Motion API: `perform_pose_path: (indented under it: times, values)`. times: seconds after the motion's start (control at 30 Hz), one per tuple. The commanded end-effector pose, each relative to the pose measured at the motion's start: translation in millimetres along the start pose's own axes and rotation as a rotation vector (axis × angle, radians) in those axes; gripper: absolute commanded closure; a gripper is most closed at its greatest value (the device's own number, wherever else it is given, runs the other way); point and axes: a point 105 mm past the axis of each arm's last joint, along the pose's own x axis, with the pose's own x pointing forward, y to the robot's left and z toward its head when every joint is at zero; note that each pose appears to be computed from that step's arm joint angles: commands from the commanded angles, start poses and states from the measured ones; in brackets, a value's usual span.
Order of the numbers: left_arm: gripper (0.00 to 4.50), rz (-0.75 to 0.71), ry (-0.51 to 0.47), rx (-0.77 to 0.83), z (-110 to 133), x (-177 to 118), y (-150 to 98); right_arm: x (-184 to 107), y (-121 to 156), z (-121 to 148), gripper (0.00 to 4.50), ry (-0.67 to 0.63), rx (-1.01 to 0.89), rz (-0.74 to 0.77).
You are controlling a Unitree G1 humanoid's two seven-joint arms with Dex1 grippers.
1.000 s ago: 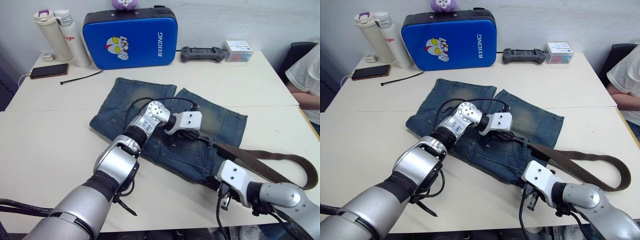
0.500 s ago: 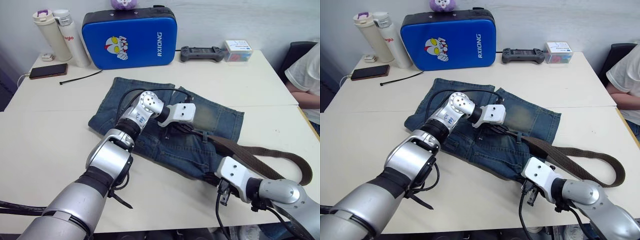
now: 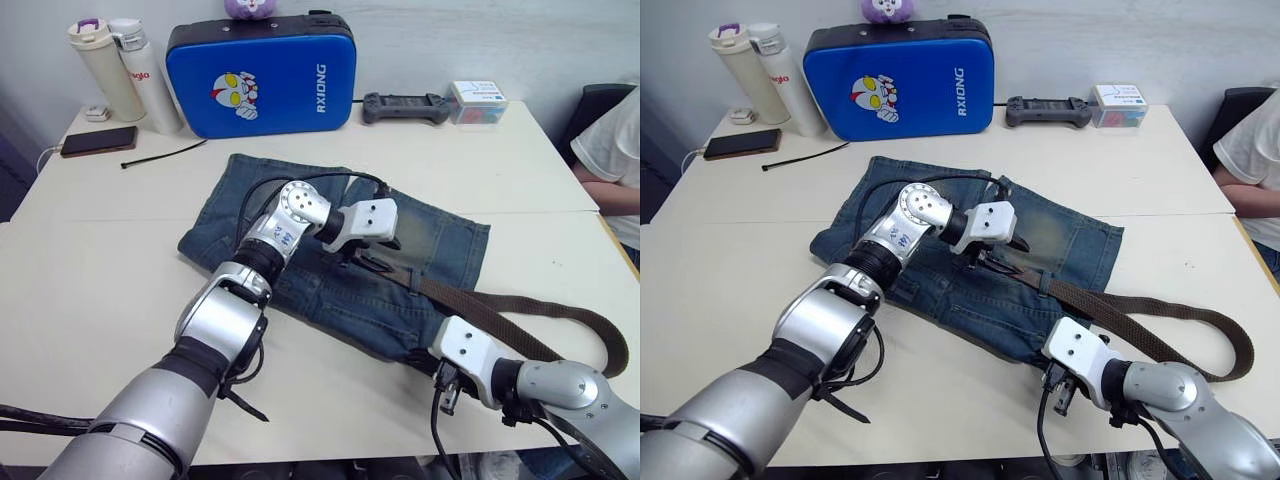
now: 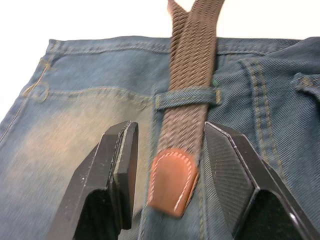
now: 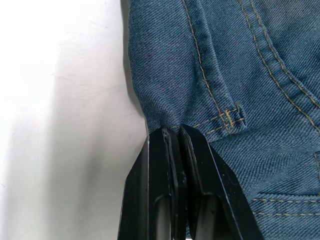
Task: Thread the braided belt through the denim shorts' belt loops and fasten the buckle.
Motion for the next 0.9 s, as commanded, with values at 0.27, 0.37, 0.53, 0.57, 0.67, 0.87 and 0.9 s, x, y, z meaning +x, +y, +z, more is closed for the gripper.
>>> perform_pose_path:
  times: [0.27,0.37,0.53,0.57,0.67,0.87,0.9]
  values:
    - [2.08,0.016,0.049,0.067,-3,9,-1,2,8,0,4.5,-0.006,0.02,0.022]
    - [2.08,0.016,0.064,0.06,-6,11,-2,2,8,0,4.5,-0.008,0.021,0.02]
    - [2.08,0.014,0.101,0.053,-13,15,-4,1,8,1,4.5,-0.008,0.025,0.012]
    - [2.08,0.015,0.104,0.056,-13,15,-4,1,7,0,4.5,-0.007,0.026,0.011]
    - [2.08,0.008,0.115,0.059,-16,14,-4,1,7,0,4.5,-0.007,0.028,0.009]
    - [2.08,0.01,0.131,0.053,-21,13,-5,2,6,0,4.5,-0.009,0.029,0.005]
    - [2.08,0.014,0.129,0.051,-21,13,-5,2,6,0,4.5,-0.009,0.029,0.005]
